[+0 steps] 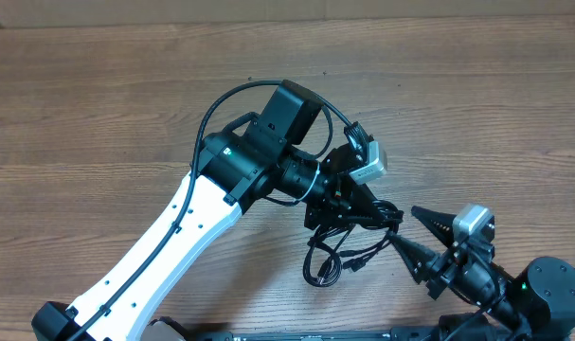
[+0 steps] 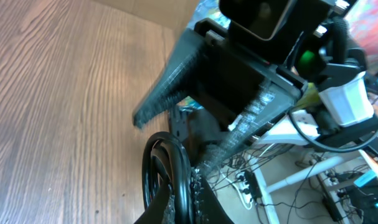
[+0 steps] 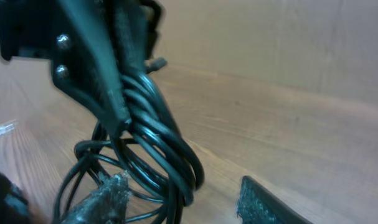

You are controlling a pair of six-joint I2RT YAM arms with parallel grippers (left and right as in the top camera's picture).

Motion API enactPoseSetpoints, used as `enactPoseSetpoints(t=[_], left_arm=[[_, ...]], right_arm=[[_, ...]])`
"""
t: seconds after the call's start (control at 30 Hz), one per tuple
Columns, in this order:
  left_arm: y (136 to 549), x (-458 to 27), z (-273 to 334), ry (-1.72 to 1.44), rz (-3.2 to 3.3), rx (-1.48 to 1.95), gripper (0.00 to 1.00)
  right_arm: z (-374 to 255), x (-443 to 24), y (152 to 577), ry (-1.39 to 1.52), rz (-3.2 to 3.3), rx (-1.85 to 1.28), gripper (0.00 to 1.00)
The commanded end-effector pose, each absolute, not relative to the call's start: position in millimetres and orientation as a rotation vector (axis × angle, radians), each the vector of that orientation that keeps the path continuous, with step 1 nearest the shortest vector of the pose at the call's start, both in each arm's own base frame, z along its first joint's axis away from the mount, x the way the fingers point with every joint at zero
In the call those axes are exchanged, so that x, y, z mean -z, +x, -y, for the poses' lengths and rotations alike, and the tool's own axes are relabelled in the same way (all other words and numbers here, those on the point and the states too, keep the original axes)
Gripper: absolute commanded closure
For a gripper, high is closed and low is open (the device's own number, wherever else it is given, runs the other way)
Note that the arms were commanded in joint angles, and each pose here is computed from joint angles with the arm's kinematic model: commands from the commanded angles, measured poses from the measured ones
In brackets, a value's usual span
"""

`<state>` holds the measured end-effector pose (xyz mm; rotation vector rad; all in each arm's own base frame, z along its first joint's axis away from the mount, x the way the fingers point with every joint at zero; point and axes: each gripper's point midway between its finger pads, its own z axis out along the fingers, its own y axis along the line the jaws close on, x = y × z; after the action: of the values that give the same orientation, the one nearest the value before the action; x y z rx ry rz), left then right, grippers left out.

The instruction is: Untangle cables

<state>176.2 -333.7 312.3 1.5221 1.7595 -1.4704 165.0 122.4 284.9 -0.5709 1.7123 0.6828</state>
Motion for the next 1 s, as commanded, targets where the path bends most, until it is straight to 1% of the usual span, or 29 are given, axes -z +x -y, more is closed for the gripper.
enactPoseSetpoints(t=[0.0,0.03,0.1,0.13,0.23,0.37,0.43,0.53,0.6,0.77,0.83,0.93,0.97], left_arm=[[163,-340,330,1.553,-1.607,1.543,0.96],[163,-341,330,1.553,-1.606,1.547,0.96],[163,-340,330,1.552,-1.608,1.545,0.96],[164,-340,330,1.552,-1.609,1.541,0.95],[165,-340,331,1.552,-1.607,1.530,0.94],[171,-336,332,1.549,-1.621,1.483,0.92],[174,-333,332,1.546,-1.637,1.453,0.88],[181,-329,333,1.539,-1.660,1.392,0.88],[185,-327,333,1.535,-1.664,1.362,0.85],[195,-333,338,1.526,-1.614,1.315,0.89],[197,-336,340,1.520,-1.596,1.310,0.89],[199,-339,342,1.519,-1.569,1.302,0.87],[199,-339,342,1.517,-1.570,1.302,0.89]], right_arm=[[-127,-287,161,-0.675,-1.656,-0.652,0.67],[-127,-287,161,-0.684,-1.651,-0.644,0.73],[-127,-287,161,-0.684,-1.649,-0.643,0.82],[-127,-287,161,-0.684,-1.649,-0.643,0.89],[-128,-287,160,-0.686,-1.648,-0.649,0.95],[-133,-289,155,-0.716,-1.632,-0.688,0.96],[-136,-289,151,-0.733,-1.624,-0.711,0.96],[-139,-290,147,-0.755,-1.611,-0.742,0.96],[-142,-291,143,-0.771,-1.603,-0.764,0.96],[-144,-289,139,-0.778,-1.615,-0.801,0.96],[-144,-286,138,-0.774,-1.627,-0.807,0.96],[-144,-286,138,-0.773,-1.630,-0.808,0.96],[-144,-286,138,-0.773,-1.630,-0.808,0.96]])
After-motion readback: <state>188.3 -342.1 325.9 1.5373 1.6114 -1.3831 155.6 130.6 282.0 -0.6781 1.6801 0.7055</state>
